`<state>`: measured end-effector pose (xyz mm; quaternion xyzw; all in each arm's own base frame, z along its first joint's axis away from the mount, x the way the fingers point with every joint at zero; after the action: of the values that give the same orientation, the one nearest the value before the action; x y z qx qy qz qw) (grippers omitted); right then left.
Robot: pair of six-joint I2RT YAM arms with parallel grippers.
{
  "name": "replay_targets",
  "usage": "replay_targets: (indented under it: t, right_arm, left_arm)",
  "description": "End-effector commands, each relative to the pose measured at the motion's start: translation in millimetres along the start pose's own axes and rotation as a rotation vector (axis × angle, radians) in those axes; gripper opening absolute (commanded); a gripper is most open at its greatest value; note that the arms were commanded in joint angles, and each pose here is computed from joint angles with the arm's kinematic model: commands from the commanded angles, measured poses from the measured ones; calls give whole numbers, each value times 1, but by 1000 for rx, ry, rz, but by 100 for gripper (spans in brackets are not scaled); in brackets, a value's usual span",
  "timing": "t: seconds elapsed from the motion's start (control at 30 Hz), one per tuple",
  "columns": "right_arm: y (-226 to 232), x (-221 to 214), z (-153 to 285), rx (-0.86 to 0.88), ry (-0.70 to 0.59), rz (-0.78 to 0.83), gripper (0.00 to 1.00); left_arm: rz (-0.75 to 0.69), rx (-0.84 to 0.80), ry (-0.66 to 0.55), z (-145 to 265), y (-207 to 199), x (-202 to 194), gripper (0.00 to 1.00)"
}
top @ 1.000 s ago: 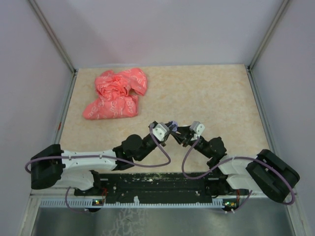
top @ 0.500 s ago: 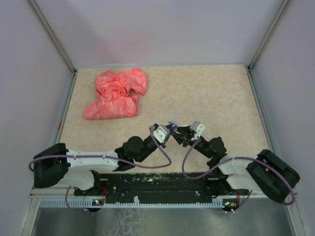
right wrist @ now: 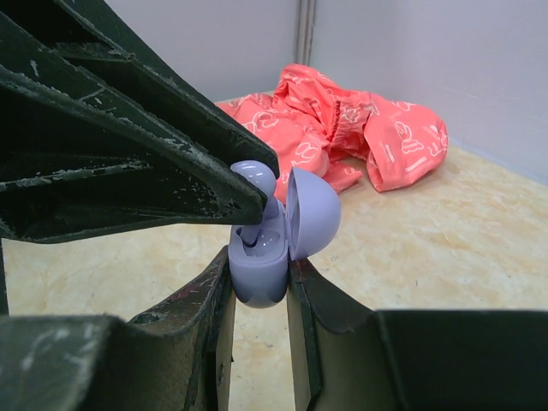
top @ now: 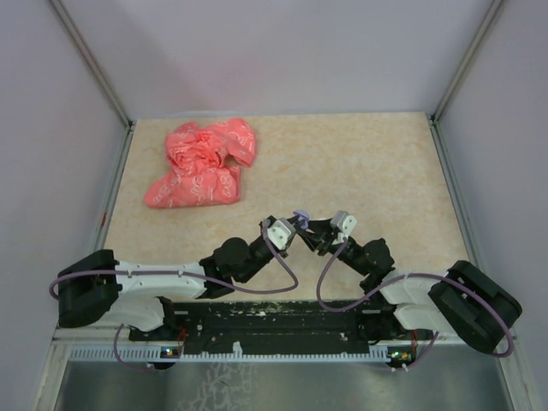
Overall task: Insert the wireless bluetooth earbuds into the charging case
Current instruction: Place the earbud in the charging case.
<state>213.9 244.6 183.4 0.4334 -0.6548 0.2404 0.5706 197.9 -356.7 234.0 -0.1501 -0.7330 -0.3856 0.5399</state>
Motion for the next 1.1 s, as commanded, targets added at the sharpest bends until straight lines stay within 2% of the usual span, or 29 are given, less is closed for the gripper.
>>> replay_targets:
  t: [0.0, 0.4, 0.77, 1.07]
  right_arm:
    - [7, 27, -7, 23, -96, 9, 0]
    - [6, 28, -7, 20, -98, 10, 0]
    - [6, 26, -7, 22, -94, 9, 0]
    - [6, 26, -7, 22, -94, 8, 0]
  left_arm:
    - [16, -16, -8, 5, -2, 4, 0]
    - [19, -66, 27, 10, -10, -2, 4]
    - [23, -94, 63, 2, -20, -6, 15]
    - [56, -95, 93, 0, -24, -10, 30]
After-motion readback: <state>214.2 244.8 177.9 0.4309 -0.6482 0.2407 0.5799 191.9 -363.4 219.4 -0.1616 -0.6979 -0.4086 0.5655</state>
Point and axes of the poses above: each gripper's point midway between its finger pads, its own z axis back along the fingers, its own y axis along the line the jaws close on, x = y × z, the point moved 1 cm from there along z, back along the fingers, and after that the axes turned 14 degrees about -z, right-handed, at the moved point
